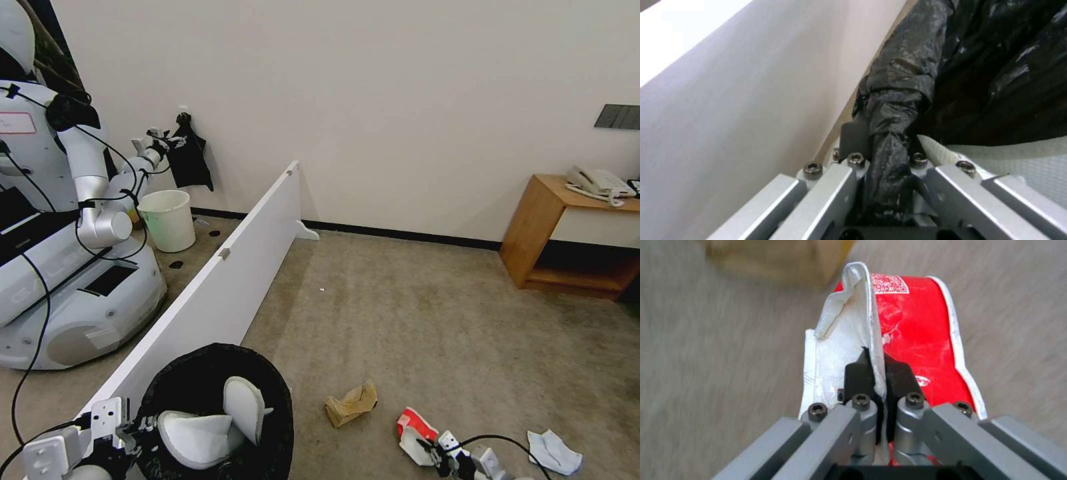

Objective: Pick up the trash bin, then pick up the garbage from the floor and place it into the trash bin.

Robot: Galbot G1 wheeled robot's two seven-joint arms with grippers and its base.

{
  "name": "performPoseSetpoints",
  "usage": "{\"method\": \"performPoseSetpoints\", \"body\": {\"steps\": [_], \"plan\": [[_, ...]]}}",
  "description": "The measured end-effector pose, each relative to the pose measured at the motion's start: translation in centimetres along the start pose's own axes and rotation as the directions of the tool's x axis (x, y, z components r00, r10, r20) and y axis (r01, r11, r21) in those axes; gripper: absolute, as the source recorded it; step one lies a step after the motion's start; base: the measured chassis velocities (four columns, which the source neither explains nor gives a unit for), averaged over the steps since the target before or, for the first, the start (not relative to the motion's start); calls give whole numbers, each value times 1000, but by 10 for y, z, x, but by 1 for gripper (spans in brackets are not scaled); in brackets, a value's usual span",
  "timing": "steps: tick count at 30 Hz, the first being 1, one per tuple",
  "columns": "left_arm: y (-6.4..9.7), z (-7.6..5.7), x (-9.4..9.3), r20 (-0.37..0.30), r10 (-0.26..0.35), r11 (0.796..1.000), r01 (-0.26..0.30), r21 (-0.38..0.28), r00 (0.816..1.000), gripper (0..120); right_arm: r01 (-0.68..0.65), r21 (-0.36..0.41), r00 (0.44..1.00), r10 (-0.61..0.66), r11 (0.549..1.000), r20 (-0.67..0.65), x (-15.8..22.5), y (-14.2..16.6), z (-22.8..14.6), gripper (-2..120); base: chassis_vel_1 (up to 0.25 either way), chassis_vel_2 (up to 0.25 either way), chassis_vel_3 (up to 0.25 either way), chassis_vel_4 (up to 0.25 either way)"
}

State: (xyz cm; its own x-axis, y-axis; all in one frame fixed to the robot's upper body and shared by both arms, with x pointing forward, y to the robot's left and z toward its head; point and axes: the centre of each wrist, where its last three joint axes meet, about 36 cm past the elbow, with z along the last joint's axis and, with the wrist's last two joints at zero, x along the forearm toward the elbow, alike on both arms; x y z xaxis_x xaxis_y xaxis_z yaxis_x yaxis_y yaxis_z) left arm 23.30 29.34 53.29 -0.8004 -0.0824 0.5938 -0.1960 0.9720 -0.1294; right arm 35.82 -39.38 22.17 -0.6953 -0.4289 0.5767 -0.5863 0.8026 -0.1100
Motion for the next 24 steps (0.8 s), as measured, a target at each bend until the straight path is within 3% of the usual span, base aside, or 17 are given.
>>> {"method": "performPoseSetpoints", "body": {"steps": [7,10,11,12,13,15,16,17,19,20,21,22,24], "plan": [[0,-1,0,-2,5,1000,-5,-3,1000,1,-54,-8,978,54,999,203,16,-16,-53,0,0,0,0,0],[0,0,0,-7,8,1000,-8,-7,1000,1,-16,-70,898,45,997,439,21,-25,-113,0,0,0,0,0],[0,0,0,-7,8,1000,-8,-7,1000,1,-16,-70,898,45,997,439,21,-25,-113,0,0,0,0,0],[0,-1,0,-8,8,1000,-8,-8,1000,1,31,-65,845,9,997,535,21,-27,-143,0,0,0,0,0],[0,-1,0,-8,8,1000,-8,-8,1000,1,31,-65,845,9,997,535,21,-27,-143,0,0,0,0,0],[0,-1,0,-9,9,1000,-9,-8,1000,1,103,-48,776,-50,994,628,18,-23,-179,0,0,0,0,0],[0,-1,0,-9,9,1000,-9,-8,1000,1,103,-48,776,-50,994,628,18,-23,-179,0,0,0,0,0],[0,-1,0,-11,8,1000,-8,-9,1000,1,181,-22,708,-115,983,696,16,-15,-210,0,0,0,0,0],[0,0,0,-13,8,1000,-8,-9,1000,1,309,22,610,-216,951,762,9,0,-245,0,0,0,0,0],[0,0,0,-13,8,1000,-8,-9,1000,1,309,22,610,-216,951,762,9,0,-245,0,0,0,0,0],[0,0,0,-14,9,1000,-9,-9,1000,1,386,68,545,-287,920,788,4,9,-265,0,0,0,0,0],[0,0,0,-14,9,1000,-9,-9,1000,1,386,68,545,-287,920,788,4,9,-265,0,0,0,0,0],[0,0,0,-16,11,1000,-11,-8,1000,1,483,156,447,-396,861,802,-5,22,-292,0,0,0,0,0]]}}
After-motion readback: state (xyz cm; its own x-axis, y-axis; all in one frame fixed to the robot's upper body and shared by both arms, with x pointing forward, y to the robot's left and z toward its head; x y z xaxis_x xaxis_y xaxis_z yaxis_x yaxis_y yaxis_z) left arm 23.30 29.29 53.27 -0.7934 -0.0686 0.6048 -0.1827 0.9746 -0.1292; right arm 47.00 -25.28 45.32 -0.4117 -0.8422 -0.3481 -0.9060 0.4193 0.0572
